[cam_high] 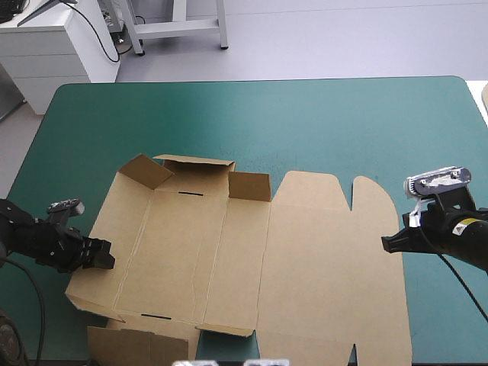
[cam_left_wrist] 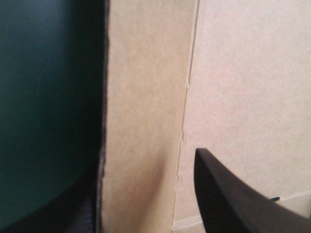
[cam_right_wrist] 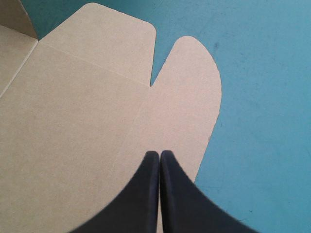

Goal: Fold the box

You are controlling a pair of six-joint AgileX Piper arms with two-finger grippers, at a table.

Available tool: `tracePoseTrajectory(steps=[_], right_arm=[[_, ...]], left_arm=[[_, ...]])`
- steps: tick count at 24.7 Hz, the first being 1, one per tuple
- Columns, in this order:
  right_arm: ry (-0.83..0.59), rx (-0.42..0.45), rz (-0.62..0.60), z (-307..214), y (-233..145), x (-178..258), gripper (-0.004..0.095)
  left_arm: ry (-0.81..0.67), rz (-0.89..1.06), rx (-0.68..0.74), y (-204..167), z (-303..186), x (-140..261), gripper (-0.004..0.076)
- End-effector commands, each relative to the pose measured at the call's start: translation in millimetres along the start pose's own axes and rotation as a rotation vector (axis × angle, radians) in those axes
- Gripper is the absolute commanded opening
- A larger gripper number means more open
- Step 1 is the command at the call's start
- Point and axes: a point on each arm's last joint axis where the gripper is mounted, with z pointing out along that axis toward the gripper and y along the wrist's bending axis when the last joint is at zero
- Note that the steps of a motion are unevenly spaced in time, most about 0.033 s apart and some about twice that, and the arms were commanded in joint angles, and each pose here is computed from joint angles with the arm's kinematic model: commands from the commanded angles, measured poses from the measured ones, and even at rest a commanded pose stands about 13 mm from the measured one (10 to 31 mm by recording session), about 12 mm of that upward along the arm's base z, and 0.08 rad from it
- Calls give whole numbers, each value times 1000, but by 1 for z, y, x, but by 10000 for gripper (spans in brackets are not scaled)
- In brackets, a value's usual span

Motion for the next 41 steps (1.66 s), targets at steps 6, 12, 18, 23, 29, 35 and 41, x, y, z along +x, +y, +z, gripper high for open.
tracePoseTrajectory(steps=[6, 12, 18, 23, 29, 35, 41], right_arm=[[-75, 22, -10, -7, -1, -9, -16], [-77, 22, -10, -7, -2, -9, -16], [-78, 19, -8, -7, -1, -9, -16], [-78, 19, -5, -7, -1, -9, -16], [-80, 19, 8, -7, -1, -9, -15], [-86, 21, 21, -7, -2, -10, -15], [-92, 4, 33, -7, 0, -10, -15]], left_arm=[[24, 8, 67, -11, -6, 1, -6], [-24, 110, 42, -17, -8, -11, -8], [-224, 527, -139, -75, -39, -67, -8], [-409, 996, -376, -165, -64, -98, -8], [-584, 1252, -460, -228, -63, -112, -8], [-622, 1507, -614, -276, -38, -118, -8], [-750, 1662, -656, -316, -27, -106, -8]])
